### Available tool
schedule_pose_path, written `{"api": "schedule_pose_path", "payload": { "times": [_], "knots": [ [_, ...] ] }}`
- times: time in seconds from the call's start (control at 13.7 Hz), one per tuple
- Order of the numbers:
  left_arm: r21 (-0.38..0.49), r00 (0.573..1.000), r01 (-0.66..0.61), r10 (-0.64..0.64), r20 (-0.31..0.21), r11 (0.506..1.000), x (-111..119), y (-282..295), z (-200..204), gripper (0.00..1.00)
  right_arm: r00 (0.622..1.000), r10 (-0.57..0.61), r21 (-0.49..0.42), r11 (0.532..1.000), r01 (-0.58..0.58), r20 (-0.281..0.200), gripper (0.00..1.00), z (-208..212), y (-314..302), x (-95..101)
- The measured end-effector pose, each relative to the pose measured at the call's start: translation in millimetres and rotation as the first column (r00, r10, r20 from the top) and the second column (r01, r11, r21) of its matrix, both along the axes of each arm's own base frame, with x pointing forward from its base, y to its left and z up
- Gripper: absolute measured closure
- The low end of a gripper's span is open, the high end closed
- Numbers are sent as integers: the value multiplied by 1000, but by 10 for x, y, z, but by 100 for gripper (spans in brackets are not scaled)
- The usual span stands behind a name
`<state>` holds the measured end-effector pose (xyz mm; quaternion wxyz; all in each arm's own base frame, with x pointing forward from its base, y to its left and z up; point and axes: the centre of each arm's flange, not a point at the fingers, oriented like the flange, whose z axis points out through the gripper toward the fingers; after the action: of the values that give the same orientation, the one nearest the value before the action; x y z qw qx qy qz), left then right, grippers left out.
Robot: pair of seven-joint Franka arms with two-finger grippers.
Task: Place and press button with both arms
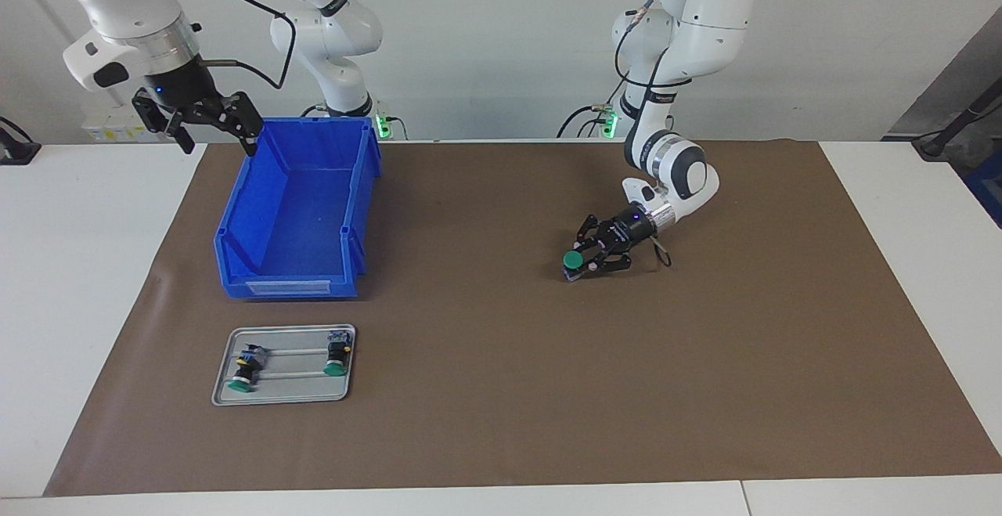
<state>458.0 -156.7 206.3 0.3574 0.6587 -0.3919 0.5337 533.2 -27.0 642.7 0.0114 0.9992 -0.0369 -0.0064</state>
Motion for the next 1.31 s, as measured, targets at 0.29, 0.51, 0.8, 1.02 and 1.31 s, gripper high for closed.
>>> {"api": "schedule_pose_path", "payload": {
  "times": [0.29, 0.51, 0.8, 1.02, 1.31],
  "knots": [
    [-3, 1000, -3, 3, 2, 1000, 7, 13, 3, 67, 1000, 0, 0, 1000, 0, 0, 0, 1, 0, -1],
    [-5, 1000, -6, 6, 3, 1000, 16, 31, 6, 67, 1000, 0, 0, 1000, 0, 0, 0, 2, 0, -1],
    [-10, 1000, -14, 14, 6, 1000, 33, 68, 13, 60, 1000, 0, 0, 1000, 0, 0, 0, 2, 0, -1],
    [-12, 1000, -14, 15, 7, 1000, 36, 74, 15, 42, 1000, 0, 0, 1000, 0, 0, 0, 2, 0, -2],
    [-13, 1000, -26, 26, 10, 1000, 63, 126, 23, 42, 1000, 0, 0, 1000, 0, 0, 0, 3, 0, -2]
  ]
}}
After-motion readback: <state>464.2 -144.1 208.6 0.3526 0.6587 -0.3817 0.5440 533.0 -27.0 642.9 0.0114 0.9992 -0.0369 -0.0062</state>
